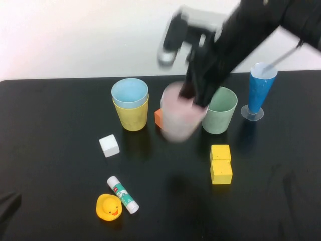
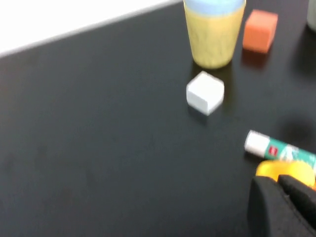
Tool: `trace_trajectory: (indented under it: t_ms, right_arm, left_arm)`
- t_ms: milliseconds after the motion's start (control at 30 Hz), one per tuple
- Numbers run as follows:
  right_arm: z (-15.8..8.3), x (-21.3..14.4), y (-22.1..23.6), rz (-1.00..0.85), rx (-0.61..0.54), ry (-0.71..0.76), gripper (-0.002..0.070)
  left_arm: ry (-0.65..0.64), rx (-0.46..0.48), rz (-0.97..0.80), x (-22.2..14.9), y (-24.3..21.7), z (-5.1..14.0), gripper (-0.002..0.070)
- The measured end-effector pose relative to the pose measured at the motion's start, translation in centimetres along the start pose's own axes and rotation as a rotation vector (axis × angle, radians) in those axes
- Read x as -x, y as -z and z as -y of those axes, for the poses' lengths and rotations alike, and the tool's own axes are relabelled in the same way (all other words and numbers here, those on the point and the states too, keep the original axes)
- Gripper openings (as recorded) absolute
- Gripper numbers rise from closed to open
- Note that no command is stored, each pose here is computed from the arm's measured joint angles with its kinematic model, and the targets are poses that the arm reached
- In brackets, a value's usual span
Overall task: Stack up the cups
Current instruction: Place the pink cup on the green cup, then pick up the green cup
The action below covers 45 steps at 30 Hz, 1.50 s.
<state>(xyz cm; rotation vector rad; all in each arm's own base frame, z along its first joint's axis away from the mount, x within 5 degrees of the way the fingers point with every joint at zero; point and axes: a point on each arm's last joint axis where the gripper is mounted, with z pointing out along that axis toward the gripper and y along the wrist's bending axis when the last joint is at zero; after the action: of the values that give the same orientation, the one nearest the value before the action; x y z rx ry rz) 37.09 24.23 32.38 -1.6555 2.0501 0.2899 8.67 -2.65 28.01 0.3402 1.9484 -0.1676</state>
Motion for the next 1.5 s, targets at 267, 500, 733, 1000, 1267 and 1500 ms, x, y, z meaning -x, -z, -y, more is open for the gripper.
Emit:
trace_trajectory:
  t_ms: [267,500,733,1000,1267,1500]
  right_arm:
    - [3.1,0.0,4.1,-0.097,-0.295,-0.051,0.0023]
    - [5.2,-2.4,1.8,-0.17,-0.281,-0.146,0.0022]
    - [6.5,-3.9,1.4,-0.178,-0.279,-0.217,0.0022]
    - [6.8,-4.6,-1.6,-0.197,-0.209,-0.241,0.0098]
    - [6.6,-4.3,-1.1,-0.177,-0.2,-0.246,0.033]
    - [4.9,-3.1,1.2,-0.095,-0.095,-0.225,0.0347]
  left_arm:
    - [-0.015,0.018,0.062,0.0,0.3,-0.1,0.0002]
    - [-0.003,0.018,0.079,-0.3,0.0,-0.1,0.0002]
    - [0.006,0.02,0.099,-0.3,-0.1,-0.1,0.0002]
    - [0.01,0.019,0.106,-0.3,-0.1,-0.1,0.0002]
    - [0.027,0.014,0.113,-0.2,-0.1,-0.1,0.0002]
    - [0.029,0.013,0.114,-0.2,-0.1,-0.1,0.0002]
